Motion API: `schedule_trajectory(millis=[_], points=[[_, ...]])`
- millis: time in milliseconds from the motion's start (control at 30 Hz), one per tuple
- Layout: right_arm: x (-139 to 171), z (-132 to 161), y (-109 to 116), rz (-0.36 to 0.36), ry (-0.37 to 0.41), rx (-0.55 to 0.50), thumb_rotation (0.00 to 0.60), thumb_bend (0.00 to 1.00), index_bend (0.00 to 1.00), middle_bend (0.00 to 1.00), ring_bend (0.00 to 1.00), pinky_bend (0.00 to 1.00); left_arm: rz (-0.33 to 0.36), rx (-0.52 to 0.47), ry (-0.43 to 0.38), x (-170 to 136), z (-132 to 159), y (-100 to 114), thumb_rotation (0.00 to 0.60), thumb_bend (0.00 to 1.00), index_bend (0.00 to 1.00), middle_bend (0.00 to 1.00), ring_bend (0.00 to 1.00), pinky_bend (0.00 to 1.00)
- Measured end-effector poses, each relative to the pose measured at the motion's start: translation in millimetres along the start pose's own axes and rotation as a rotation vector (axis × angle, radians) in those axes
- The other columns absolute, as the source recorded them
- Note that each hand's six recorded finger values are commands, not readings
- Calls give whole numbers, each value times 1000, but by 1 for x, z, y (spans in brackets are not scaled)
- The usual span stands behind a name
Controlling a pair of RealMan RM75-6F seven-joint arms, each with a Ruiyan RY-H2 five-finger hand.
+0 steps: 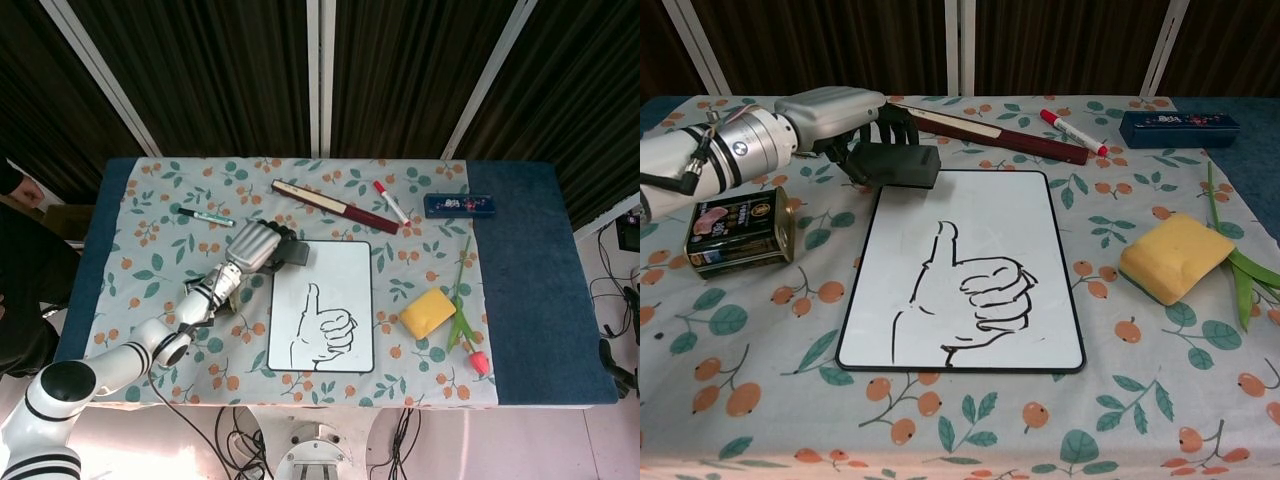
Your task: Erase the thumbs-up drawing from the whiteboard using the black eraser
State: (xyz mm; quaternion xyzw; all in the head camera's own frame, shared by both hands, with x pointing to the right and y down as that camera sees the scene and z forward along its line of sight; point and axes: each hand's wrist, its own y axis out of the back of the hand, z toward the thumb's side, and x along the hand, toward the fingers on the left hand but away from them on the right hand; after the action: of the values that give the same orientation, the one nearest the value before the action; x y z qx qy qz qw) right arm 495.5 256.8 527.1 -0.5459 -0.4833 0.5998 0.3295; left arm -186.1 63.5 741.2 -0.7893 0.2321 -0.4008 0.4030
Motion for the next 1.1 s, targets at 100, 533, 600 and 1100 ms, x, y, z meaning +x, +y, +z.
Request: schedule_trajectory(millis=[100, 533, 600, 1100], points=[[-1, 1, 0, -1, 1, -3, 600, 337, 0, 0, 0, 0, 53, -18, -30, -1, 6, 10, 600, 452, 610, 570, 457, 595], [-2, -1, -1, 2, -3, -7, 600, 337, 0, 0, 0, 0, 103, -63, -271, -39, 79, 23, 600, 452, 681, 637, 519, 628], [-2, -1, -2, 5, -4, -7, 600, 336, 0, 0, 0, 0, 86, -53, -297, -49, 89, 20, 600, 453, 681, 637, 519, 628], [-4, -1, -7, 23, -7, -5, 600, 337, 0, 0, 0, 0, -25, 8, -365, -129, 114, -15, 600, 451, 688, 641, 519, 620]])
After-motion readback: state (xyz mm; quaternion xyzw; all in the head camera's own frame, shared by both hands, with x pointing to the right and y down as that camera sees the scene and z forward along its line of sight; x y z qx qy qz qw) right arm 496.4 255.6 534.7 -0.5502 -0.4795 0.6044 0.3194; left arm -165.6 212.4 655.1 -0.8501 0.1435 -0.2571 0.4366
